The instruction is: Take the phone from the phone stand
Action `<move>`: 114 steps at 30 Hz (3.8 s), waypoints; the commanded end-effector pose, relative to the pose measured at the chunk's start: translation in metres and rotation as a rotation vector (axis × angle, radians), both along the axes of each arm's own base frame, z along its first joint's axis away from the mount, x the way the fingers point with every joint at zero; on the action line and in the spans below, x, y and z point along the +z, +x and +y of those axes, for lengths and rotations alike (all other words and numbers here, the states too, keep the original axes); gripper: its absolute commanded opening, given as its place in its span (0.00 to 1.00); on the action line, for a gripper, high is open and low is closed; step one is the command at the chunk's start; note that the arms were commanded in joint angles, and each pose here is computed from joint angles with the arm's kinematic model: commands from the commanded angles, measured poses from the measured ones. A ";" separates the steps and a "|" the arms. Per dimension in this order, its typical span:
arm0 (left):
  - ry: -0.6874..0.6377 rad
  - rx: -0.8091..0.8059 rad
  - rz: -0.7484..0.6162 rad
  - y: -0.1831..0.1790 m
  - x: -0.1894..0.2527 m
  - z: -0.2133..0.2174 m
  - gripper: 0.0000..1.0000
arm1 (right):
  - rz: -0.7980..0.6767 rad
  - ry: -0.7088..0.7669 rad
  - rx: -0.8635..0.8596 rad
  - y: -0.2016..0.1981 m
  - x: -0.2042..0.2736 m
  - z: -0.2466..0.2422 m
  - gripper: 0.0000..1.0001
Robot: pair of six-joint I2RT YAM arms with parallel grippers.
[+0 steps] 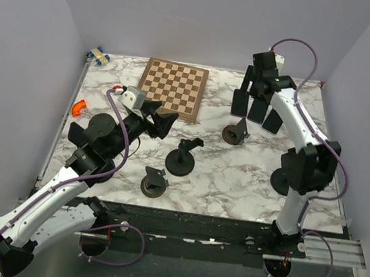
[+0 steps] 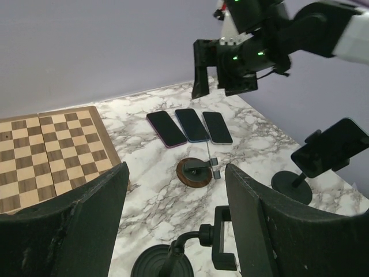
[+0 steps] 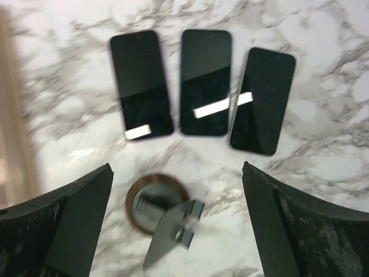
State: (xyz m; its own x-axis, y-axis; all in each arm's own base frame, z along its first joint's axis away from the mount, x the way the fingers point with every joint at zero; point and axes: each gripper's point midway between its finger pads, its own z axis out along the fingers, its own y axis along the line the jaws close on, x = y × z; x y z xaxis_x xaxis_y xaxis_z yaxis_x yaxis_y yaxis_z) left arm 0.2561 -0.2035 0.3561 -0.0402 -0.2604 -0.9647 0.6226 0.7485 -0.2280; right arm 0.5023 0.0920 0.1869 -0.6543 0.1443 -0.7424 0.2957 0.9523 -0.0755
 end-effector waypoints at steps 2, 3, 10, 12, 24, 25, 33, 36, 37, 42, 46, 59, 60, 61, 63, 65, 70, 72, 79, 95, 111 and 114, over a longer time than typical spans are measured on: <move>-0.018 -0.038 -0.012 -0.005 0.006 -0.005 0.76 | -0.089 0.265 0.153 -0.065 0.057 0.029 1.00; -0.020 -0.042 -0.011 -0.005 0.006 -0.006 0.76 | -0.135 0.285 0.154 -0.081 0.070 0.024 1.00; -0.035 -0.089 -0.001 -0.011 0.007 -0.012 0.76 | -0.426 0.300 0.009 -0.177 0.132 -0.036 1.00; -0.036 -0.093 0.001 -0.011 0.007 -0.013 0.76 | -0.500 0.295 -0.049 -0.202 0.145 -0.055 1.00; -0.033 -0.093 0.009 -0.010 0.004 -0.014 0.76 | -0.405 0.126 -0.354 -0.255 0.108 -0.119 0.94; -0.031 -0.093 0.012 -0.009 0.003 -0.015 0.76 | -0.371 0.132 -0.364 -0.255 0.101 -0.116 0.94; -0.030 -0.098 0.019 -0.009 0.002 -0.016 0.76 | -0.254 0.137 -0.390 -0.264 0.082 -0.113 0.93; -0.031 -0.101 0.023 -0.009 0.002 -0.017 0.76 | -0.228 0.120 -0.400 -0.269 0.080 -0.115 0.91; -0.031 -0.103 0.024 -0.009 0.001 -0.017 0.76 | -0.216 0.111 -0.403 -0.271 0.077 -0.116 0.89; -0.032 -0.111 0.025 -0.010 0.002 -0.019 0.76 | -0.161 0.102 -0.395 -0.279 0.065 -0.116 0.80; -0.034 -0.114 0.029 -0.010 0.001 -0.019 0.76 | -0.156 0.109 -0.374 -0.284 0.061 -0.114 0.74; -0.036 -0.127 0.035 -0.010 0.000 -0.022 0.76 | -0.133 0.127 -0.220 -0.275 0.064 -0.097 0.34; -0.037 -0.128 0.037 -0.010 0.000 -0.022 0.76 | -0.128 0.129 -0.186 -0.274 0.063 -0.093 0.28; -0.035 -0.131 0.039 -0.010 -0.001 -0.023 0.76 | -0.121 0.126 -0.160 -0.273 0.063 -0.091 0.22; -0.036 -0.134 0.040 -0.010 -0.001 -0.023 0.76 | -0.102 0.133 -0.089 -0.269 0.062 -0.081 0.12; -0.038 -0.138 0.040 -0.011 0.000 -0.024 0.76 | -0.077 0.156 0.008 -0.264 0.059 -0.066 0.07; -0.038 -0.147 0.045 -0.011 -0.001 -0.026 0.76 | -0.023 0.281 0.265 -0.259 0.055 -0.018 0.01; -0.038 -0.147 0.045 -0.011 -0.001 -0.026 0.76 | -0.022 0.366 0.408 -0.262 0.061 0.009 0.01; -0.036 -0.157 0.045 -0.011 -0.002 -0.028 0.76 | 0.049 0.563 0.747 -0.284 0.074 0.066 0.01; -0.002 -0.364 0.061 -0.024 -0.004 -0.061 0.77 | 0.135 0.643 0.832 -0.306 0.071 0.081 0.30; 0.183 -0.651 0.152 -0.056 -0.039 -0.129 0.71 | 0.118 0.684 0.656 -0.325 0.059 0.065 0.65; 0.234 -0.667 0.157 -0.061 -0.050 -0.138 0.72 | 0.146 0.678 0.644 -0.332 0.049 0.062 0.66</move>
State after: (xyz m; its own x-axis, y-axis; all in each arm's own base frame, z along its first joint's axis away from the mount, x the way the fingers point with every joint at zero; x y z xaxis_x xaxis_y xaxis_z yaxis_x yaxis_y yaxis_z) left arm 0.2061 -0.3305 0.3186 -0.2917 -0.0119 -0.9564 0.9132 0.2940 -0.2821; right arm 0.1821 0.1583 0.2481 -0.8102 0.0880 -0.5795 -0.3123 0.7718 0.5539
